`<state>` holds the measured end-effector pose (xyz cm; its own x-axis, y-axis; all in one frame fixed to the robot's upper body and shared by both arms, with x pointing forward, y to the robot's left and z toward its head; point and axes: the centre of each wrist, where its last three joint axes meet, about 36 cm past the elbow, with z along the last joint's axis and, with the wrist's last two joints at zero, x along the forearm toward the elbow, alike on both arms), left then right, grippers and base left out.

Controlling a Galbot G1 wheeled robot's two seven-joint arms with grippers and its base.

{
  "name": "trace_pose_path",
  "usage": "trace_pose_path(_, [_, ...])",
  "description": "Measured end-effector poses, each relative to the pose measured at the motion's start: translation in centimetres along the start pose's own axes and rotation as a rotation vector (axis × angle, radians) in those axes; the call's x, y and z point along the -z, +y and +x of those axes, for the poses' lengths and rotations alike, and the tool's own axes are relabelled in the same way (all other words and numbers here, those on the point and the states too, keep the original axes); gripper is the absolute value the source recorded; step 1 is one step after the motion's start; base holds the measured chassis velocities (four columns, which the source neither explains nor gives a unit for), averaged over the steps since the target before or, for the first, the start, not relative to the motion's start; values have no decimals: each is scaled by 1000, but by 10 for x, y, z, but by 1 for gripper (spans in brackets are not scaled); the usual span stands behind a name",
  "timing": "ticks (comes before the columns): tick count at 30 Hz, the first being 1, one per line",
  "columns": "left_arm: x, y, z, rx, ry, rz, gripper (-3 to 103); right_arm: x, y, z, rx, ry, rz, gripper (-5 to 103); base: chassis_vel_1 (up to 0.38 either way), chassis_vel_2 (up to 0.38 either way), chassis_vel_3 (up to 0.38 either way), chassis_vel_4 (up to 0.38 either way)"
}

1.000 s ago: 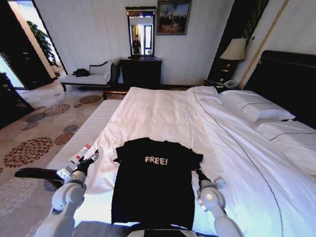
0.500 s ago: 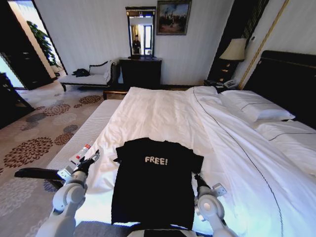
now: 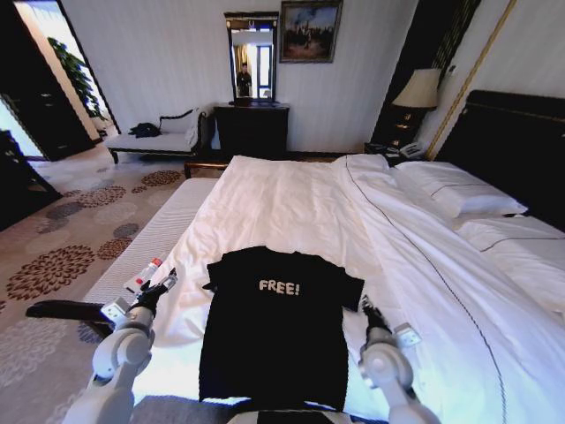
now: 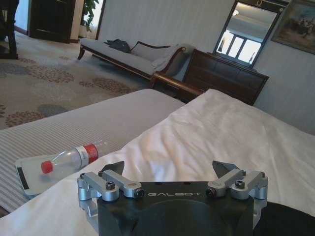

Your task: Fold the clothes on the bed.

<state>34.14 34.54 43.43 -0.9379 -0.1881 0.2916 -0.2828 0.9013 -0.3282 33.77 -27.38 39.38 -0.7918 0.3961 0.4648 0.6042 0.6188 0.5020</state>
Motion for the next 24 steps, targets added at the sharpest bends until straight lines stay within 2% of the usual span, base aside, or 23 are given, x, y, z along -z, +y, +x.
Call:
trace_pose_path(1, [-1, -1, 0, -2, 1, 0, 100, 1, -1, -11, 12, 16, -4, 74, 0, 0, 0, 0])
trace_pose_path(2, [-1, -1, 0, -2, 1, 0, 100, 1, -1, -11, 12, 16, -4, 74, 0, 0, 0, 0])
trace_pose_path(6, [-1, -2, -1, -4, 2, -3, 100, -3, -2, -53, 123, 65, -23, 95, 0, 0, 0, 0])
trace_pose_path(10, [1, 2, 0, 5, -1, -11, 100, -15, -4, -80, 171, 42, 15, 102, 0, 0, 0, 0])
trace_pose_path(12, [2, 3, 0, 7, -2, -12, 100, -18, -4, -85, 175, 40, 27, 99, 0, 0, 0, 0])
trace_pose_path(15, [3, 5, 1, 13, -4, -12, 100, -21, 0, -90, 182, 37, 37, 85, 0, 0, 0, 0])
trace_pose_path(17, [3, 6, 1, 14, -3, -12, 100, -22, 0, -91, 181, 36, 38, 85, 0, 0, 0, 0])
trace_pose_path(22, [-1, 3, 1, 10, 3, -12, 100, -25, -6, -94, 154, 29, 37, 57, 0, 0, 0, 0])
trace_pose_path(24, [-1, 2, 1, 9, 4, -13, 100, -25, -7, -94, 145, 26, 37, 57, 0, 0, 0, 0])
